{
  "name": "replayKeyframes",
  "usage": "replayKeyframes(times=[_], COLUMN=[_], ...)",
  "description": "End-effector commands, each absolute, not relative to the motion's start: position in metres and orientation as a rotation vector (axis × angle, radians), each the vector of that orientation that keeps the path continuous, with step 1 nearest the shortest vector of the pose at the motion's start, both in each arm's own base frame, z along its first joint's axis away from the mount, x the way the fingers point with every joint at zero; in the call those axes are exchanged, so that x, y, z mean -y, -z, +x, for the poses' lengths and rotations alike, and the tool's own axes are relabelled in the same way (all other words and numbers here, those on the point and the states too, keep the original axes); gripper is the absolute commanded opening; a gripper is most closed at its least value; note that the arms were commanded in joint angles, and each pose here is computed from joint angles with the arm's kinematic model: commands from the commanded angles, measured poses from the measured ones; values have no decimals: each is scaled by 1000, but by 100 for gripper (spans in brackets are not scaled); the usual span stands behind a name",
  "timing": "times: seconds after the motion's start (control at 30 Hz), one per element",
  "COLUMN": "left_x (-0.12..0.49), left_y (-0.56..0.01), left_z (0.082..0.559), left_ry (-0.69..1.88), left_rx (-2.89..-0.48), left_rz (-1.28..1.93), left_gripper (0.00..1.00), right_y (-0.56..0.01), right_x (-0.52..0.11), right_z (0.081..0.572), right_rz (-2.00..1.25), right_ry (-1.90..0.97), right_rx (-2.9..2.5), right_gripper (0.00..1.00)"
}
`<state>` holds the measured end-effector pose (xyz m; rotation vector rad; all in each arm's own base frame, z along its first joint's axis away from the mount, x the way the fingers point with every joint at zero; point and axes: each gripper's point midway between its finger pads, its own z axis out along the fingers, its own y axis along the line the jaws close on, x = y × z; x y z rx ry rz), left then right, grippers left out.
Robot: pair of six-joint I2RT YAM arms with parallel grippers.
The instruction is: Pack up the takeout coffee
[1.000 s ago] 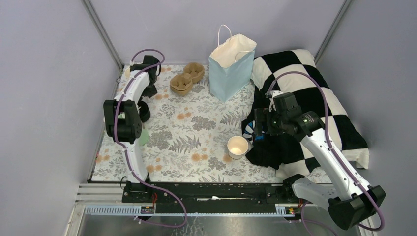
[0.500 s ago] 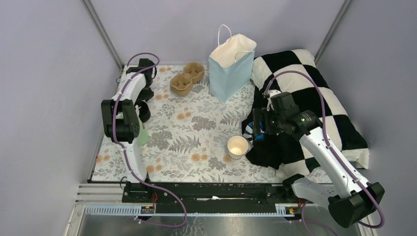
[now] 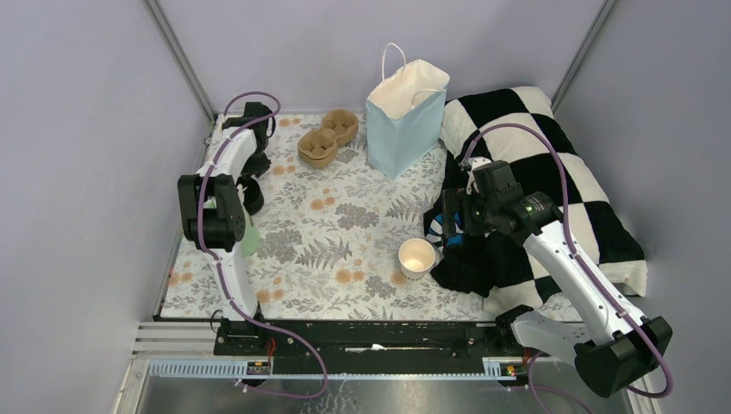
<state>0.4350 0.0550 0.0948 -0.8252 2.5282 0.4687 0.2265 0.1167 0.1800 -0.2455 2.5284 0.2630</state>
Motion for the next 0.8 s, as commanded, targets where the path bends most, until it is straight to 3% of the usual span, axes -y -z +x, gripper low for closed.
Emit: replayKeyframes(times=[0.0, 0.43, 0.77], left_x=[-55, -55, -57], left_y=[-98, -89, -102], left_z=[442, 437, 437], left_ry=[-434, -450, -451], left_rx=[-2498, -2525, -2494], left_rz=[-840, -836, -830], left_gripper=[37, 34, 20], right_y=[-196, -196, -196], right_x=[-120, -119, -120], right_z=[235, 236, 236], right_rz=[-254, -254, -254], right_ry=[-264, -262, -262], right_rx=[-2468, -2465, -2464], right_gripper=[100, 100, 100])
